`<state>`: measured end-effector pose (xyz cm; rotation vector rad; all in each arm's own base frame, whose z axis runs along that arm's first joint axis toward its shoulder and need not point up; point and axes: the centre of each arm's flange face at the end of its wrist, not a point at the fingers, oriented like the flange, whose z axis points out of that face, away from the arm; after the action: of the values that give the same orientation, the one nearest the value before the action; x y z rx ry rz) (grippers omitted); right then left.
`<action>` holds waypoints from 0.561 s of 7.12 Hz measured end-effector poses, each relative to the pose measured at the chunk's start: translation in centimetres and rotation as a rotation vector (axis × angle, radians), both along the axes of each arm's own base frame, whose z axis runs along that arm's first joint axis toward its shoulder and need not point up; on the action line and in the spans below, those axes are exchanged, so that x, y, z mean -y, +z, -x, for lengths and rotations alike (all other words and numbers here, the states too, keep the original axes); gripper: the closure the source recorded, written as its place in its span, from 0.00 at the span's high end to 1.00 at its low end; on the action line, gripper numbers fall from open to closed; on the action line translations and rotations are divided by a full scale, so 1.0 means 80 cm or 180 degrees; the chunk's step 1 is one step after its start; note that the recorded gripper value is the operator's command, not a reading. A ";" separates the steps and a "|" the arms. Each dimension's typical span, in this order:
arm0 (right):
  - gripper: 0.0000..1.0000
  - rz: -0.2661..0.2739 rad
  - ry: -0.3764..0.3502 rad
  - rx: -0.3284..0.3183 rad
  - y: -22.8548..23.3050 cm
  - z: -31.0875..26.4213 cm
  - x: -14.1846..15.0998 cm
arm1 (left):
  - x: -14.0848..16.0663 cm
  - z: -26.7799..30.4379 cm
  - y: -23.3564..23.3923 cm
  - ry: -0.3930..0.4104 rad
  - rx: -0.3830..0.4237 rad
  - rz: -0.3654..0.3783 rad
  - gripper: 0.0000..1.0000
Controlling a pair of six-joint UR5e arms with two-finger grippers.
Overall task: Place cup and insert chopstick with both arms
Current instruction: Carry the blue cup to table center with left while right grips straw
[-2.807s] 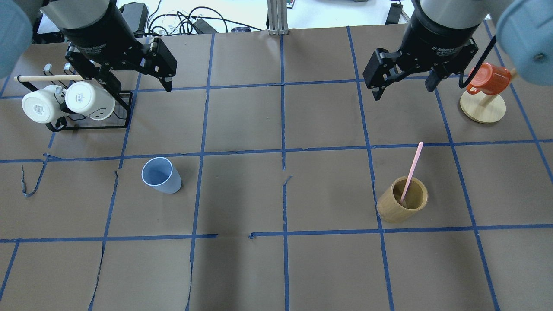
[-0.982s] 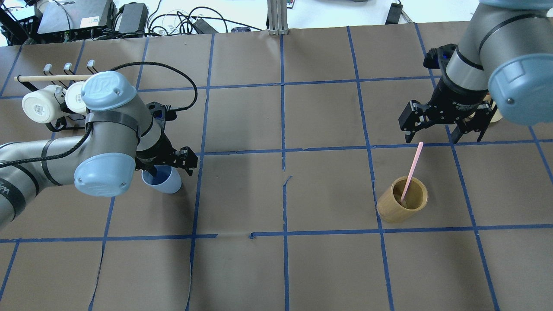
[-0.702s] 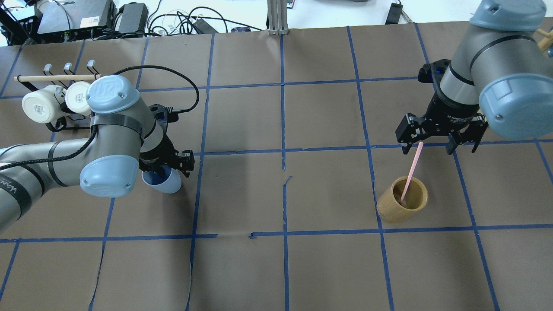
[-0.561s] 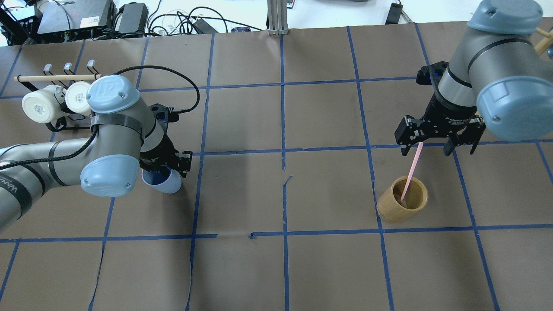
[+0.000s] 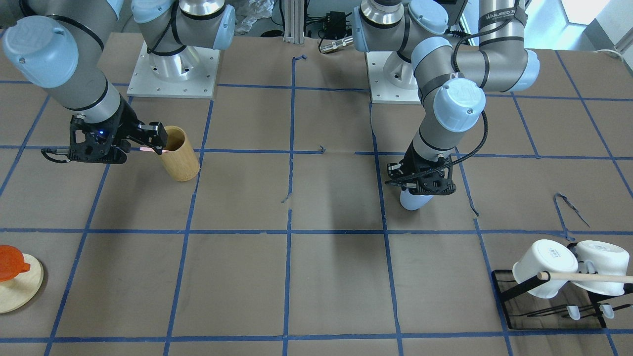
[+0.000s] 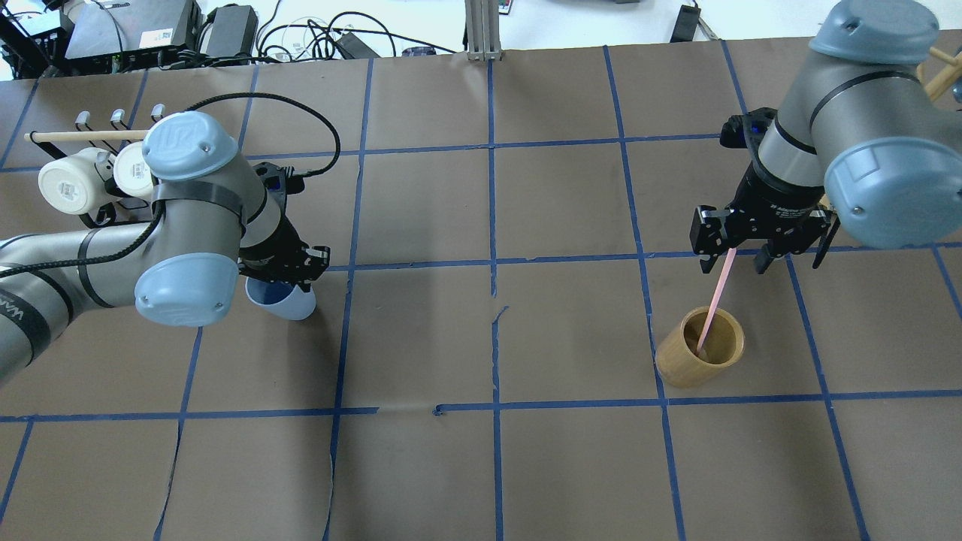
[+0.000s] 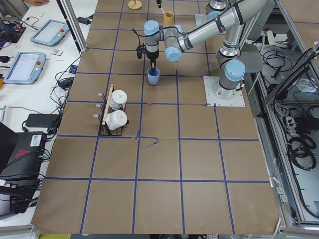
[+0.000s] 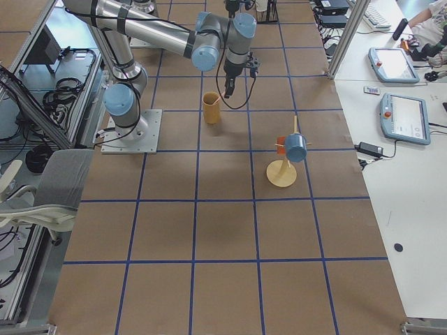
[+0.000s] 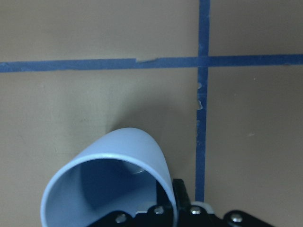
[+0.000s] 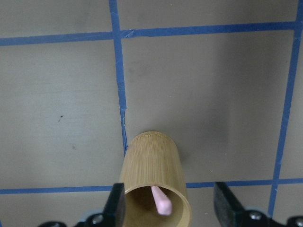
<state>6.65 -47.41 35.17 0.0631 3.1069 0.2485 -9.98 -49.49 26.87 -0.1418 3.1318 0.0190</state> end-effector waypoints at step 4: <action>0.47 0.0020 0.0010 0.0059 -0.001 -0.003 0.001 | 0.052 0.140 0.039 -0.0272 -0.0029 0.0040 0.00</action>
<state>6.89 -47.47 35.13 0.0555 3.0894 0.2381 -21.14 -53.67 30.02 -0.0079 3.1443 -0.0004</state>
